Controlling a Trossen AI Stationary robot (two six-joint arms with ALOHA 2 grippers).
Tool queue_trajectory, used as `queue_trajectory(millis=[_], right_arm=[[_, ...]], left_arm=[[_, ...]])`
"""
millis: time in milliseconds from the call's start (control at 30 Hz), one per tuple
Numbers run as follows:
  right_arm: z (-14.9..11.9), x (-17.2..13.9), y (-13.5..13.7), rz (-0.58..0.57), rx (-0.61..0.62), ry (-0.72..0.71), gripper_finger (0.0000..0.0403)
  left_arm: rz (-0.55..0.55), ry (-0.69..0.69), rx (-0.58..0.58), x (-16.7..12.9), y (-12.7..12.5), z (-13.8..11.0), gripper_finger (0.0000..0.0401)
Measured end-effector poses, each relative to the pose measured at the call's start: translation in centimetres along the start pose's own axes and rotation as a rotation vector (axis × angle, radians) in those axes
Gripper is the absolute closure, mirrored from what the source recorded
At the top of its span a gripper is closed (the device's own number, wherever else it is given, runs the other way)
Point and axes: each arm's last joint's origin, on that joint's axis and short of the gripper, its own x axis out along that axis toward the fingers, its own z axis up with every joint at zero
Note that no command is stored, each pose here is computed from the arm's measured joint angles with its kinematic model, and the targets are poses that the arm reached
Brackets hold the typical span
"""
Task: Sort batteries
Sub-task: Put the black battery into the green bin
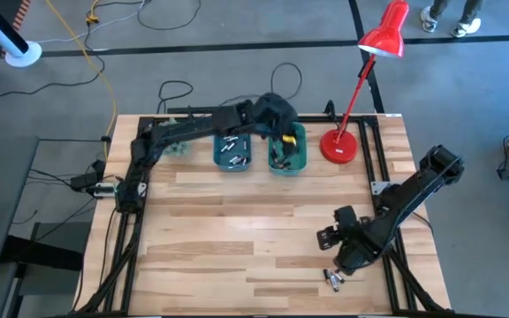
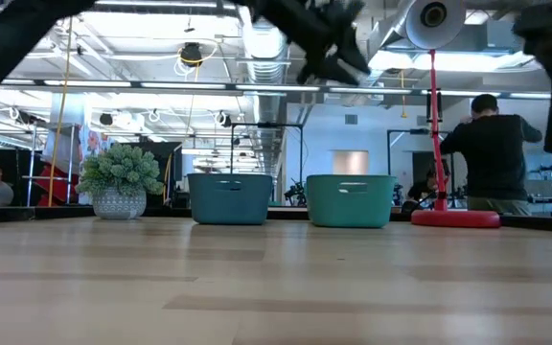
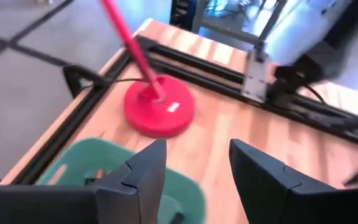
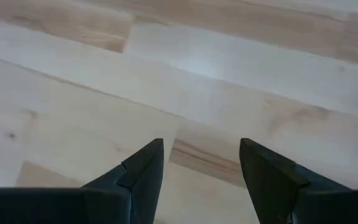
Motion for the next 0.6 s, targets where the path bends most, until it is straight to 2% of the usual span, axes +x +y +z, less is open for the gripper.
queue_trajectory(millis=[100, 267, 367, 500, 600], right_arm=[[-1.0, -0.6, -0.5, 0.03, -0.049, -0.01, 0.0177], [-2.6, -2.1, -1.6, 0.102, -0.098, 0.023, 0.0177], [-3.2, -3.2, -2.6, 0.154, -0.144, 0.029, 0.0177], [-4.2, -4.3, -3.7, 0.195, -0.233, 0.052, 0.0177], [-5.3, -4.5, -4.4, 0.212, -0.295, 0.091, 0.0177]], left_arm=[[0.01, -0.017, 0.057, -0.9, -4.1, -1.0, 0.0231], [-0.02, -0.024, 0.068, -0.9, -10.4, -5.2, 0.0231], [-0.065, -0.006, 0.013, -0.9, -13.1, -8.2, 0.0231], [-0.053, 0.06, -0.057, -1.3, -15.4, -12.7, 0.0231], [-0.055, 0.038, -0.131, -2.6, -17.6, -15.1, 0.0231]])
